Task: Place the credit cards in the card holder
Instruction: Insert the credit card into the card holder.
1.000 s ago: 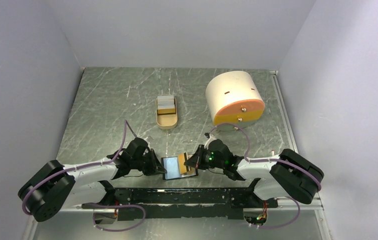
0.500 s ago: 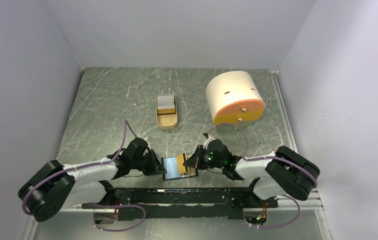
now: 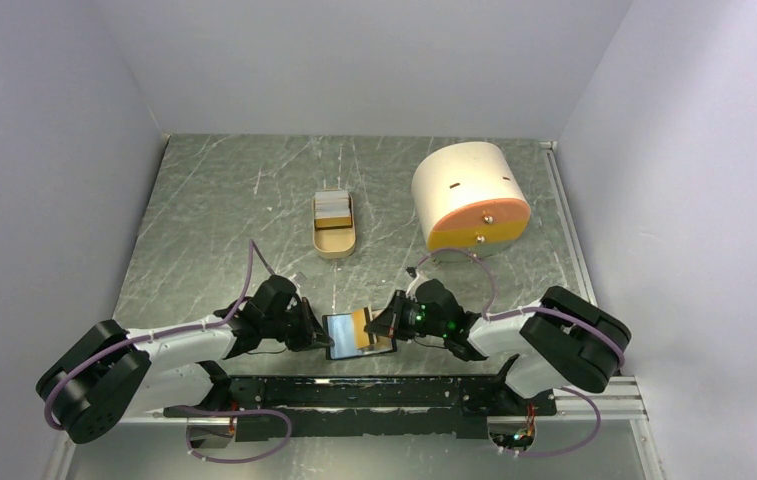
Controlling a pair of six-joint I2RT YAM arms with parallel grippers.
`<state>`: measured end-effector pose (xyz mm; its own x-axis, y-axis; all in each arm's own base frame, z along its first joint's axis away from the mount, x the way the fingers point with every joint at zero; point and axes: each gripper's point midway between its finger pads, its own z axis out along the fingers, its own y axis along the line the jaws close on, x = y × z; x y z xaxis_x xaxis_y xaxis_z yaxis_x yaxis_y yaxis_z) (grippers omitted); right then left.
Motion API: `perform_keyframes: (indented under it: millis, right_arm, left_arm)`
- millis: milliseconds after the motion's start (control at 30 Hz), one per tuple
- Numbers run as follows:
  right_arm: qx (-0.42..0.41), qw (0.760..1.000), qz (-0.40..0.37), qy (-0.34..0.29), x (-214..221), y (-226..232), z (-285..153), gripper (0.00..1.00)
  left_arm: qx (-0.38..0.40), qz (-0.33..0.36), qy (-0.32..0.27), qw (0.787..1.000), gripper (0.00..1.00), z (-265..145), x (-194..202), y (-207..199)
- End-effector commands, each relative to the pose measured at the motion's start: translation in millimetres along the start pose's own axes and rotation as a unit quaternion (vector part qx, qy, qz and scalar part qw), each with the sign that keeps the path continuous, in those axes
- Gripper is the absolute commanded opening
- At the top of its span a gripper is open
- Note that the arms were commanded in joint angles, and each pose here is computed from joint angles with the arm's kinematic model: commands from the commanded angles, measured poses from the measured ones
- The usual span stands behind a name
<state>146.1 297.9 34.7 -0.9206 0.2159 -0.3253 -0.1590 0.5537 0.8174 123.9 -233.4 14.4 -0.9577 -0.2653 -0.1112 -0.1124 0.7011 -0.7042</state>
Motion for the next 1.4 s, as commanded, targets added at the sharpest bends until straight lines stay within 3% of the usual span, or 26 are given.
perform_keyframes:
  millis: [0, 167, 900, 1067, 1167, 1367]
  right_arm:
    - [-0.001, 1.000, 0.008, 0.003, 5, -5, -2, 0.01]
    - [0.001, 1.000, 0.016, 0.013, 12, -9, -2, 0.06]
    - [-0.027, 0.998, 0.050, 0.020, 15, 1, 7, 0.06]
    - [0.024, 0.999, 0.030, 0.026, 18, -16, 5, 0.25]
    - [0.090, 0.996, -0.003, 0.018, 12, -35, -1, 0.44]
    - [0.150, 0.988, -0.038, 0.019, 6, -48, -10, 0.47]
  left_arm:
    - [-0.001, 0.009, 0.000, 1.000, 0.09, 0, -1, 0]
    - [0.002, 0.008, 0.001, 1.000, 0.09, 0, 0, -2]
    - [0.004, 0.010, 0.002, 1.000, 0.09, 1, 1, -4]
    - [0.003, 0.011, 0.003, 1.000, 0.09, 1, 1, -4]
    - [0.002, 0.009, 0.003, 1.000, 0.09, 1, 1, -3]
    - [-0.001, 0.009, 0.003, 1.000, 0.09, 1, 2, -1]
